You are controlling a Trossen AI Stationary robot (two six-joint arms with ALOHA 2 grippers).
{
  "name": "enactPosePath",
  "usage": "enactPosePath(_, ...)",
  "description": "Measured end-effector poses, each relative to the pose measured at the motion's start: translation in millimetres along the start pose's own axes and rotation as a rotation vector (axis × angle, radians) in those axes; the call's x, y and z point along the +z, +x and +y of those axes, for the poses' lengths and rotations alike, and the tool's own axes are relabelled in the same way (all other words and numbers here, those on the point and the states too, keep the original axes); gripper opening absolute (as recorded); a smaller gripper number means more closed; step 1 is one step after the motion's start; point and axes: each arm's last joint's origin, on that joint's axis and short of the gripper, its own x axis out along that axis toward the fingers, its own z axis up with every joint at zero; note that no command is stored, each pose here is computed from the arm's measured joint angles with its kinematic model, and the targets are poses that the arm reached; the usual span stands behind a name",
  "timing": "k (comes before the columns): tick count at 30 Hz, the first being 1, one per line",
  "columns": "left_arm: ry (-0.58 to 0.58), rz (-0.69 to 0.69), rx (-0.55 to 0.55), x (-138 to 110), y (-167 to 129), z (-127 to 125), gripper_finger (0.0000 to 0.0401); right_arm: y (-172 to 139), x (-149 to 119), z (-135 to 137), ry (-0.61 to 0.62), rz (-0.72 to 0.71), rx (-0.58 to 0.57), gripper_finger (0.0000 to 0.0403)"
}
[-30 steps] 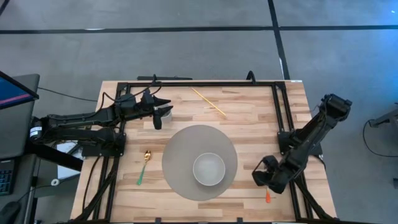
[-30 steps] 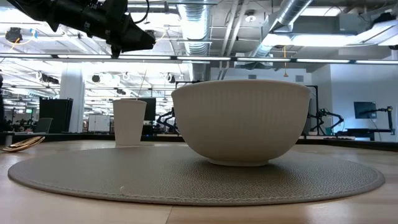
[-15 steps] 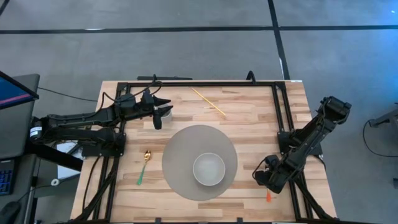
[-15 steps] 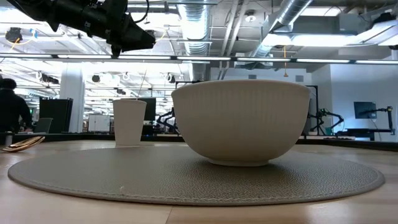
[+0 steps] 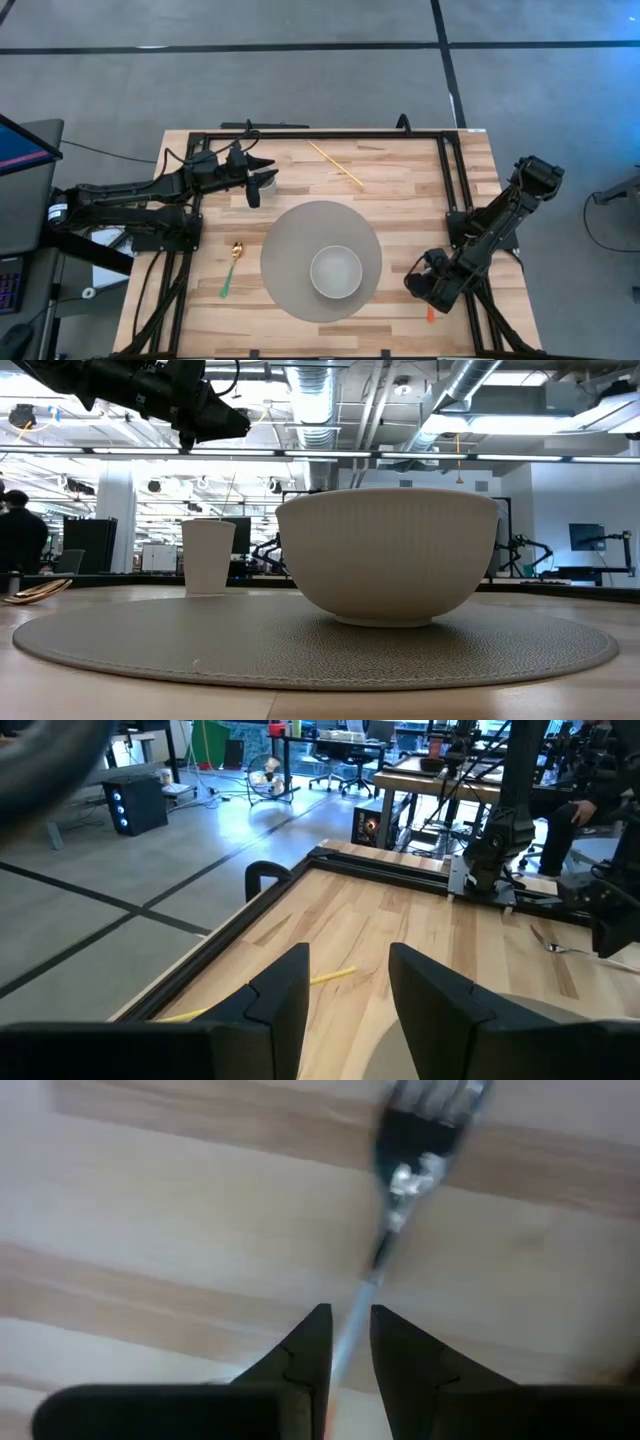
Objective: Pick & Place Utensil
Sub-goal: Put the orange fork into the gray bowl
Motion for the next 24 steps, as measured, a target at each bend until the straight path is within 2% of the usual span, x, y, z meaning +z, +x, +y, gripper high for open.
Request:
enactPosePath(18,0.000,-0.004,0.000,0,0,0,0.0140,19,-6,6,-0.003,-0.019,-0.019,0.0066)
enactPosePath(24,-0.001,-0.007,0.000,1,0,0,0.0140,18,-4,6,-0.069,-0.047,-0.016,0.0060)
